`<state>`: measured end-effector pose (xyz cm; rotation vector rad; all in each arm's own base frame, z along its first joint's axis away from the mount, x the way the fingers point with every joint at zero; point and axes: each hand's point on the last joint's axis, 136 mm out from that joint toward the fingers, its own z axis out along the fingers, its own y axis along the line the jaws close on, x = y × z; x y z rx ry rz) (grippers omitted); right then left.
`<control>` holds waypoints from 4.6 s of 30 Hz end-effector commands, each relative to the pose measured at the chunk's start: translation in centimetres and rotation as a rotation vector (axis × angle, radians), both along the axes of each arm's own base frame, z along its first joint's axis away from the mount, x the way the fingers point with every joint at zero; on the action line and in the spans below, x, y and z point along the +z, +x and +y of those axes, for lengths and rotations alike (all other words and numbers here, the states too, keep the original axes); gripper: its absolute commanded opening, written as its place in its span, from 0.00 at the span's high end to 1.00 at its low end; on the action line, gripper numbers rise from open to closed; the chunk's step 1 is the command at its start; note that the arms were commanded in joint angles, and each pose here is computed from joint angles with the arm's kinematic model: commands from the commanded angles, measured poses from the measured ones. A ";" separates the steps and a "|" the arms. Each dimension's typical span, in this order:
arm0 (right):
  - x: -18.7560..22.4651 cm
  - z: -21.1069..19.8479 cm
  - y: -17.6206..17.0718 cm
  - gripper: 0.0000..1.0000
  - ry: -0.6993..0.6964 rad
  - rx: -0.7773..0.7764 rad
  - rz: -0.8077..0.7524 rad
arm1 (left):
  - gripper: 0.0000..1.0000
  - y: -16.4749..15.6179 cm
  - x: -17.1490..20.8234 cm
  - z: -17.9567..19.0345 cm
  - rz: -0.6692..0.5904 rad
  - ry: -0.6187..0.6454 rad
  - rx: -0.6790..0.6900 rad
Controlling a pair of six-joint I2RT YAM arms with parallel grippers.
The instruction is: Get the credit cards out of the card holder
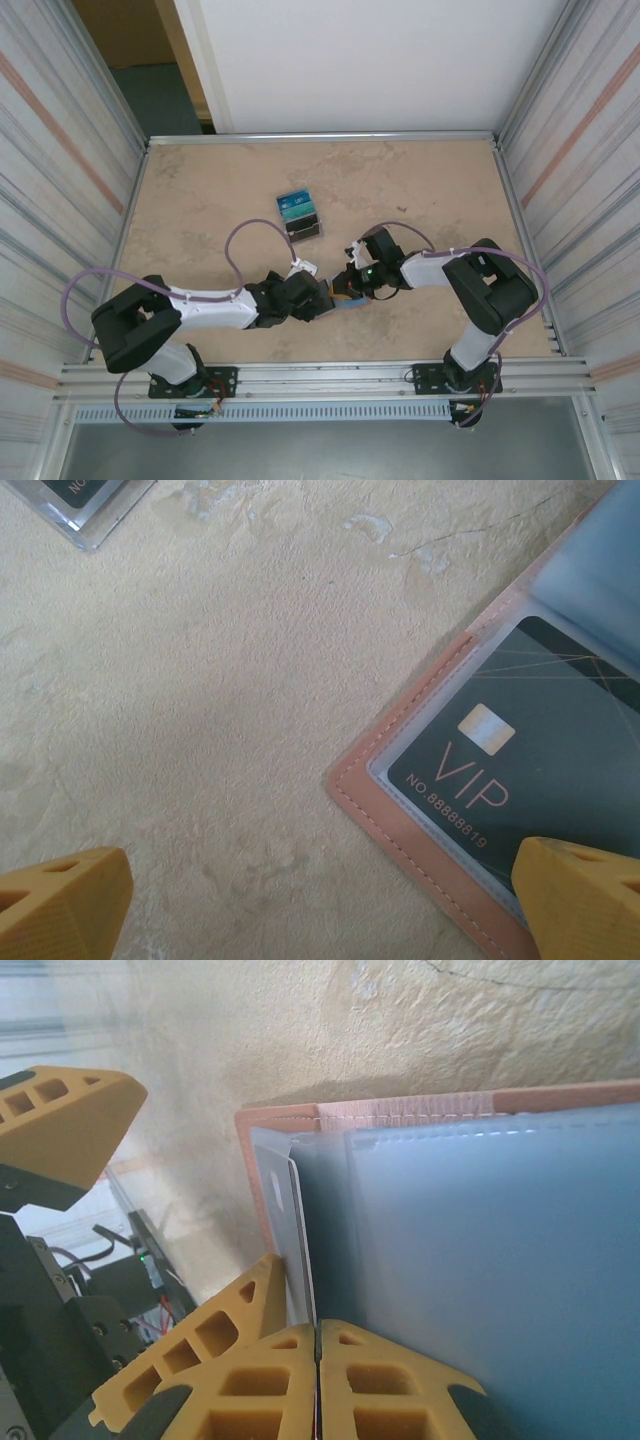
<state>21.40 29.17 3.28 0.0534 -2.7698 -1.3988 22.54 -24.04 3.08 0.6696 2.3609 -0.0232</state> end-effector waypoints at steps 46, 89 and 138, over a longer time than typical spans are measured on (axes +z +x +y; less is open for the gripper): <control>1.1 -3.5 1.7 1.00 -0.119 -0.038 -0.083 | 0.01 -0.8 -1.1 0.7 0.053 0.104 -0.036; 0.0 -0.7 0.7 0.86 -0.065 0.028 -0.062 | 0.01 1.2 -0.5 -3.6 0.039 0.039 -0.103; 18.1 -2.4 -1.9 0.99 0.011 0.364 -0.893 | 0.11 0.9 21.8 -1.6 -0.225 -0.557 -0.576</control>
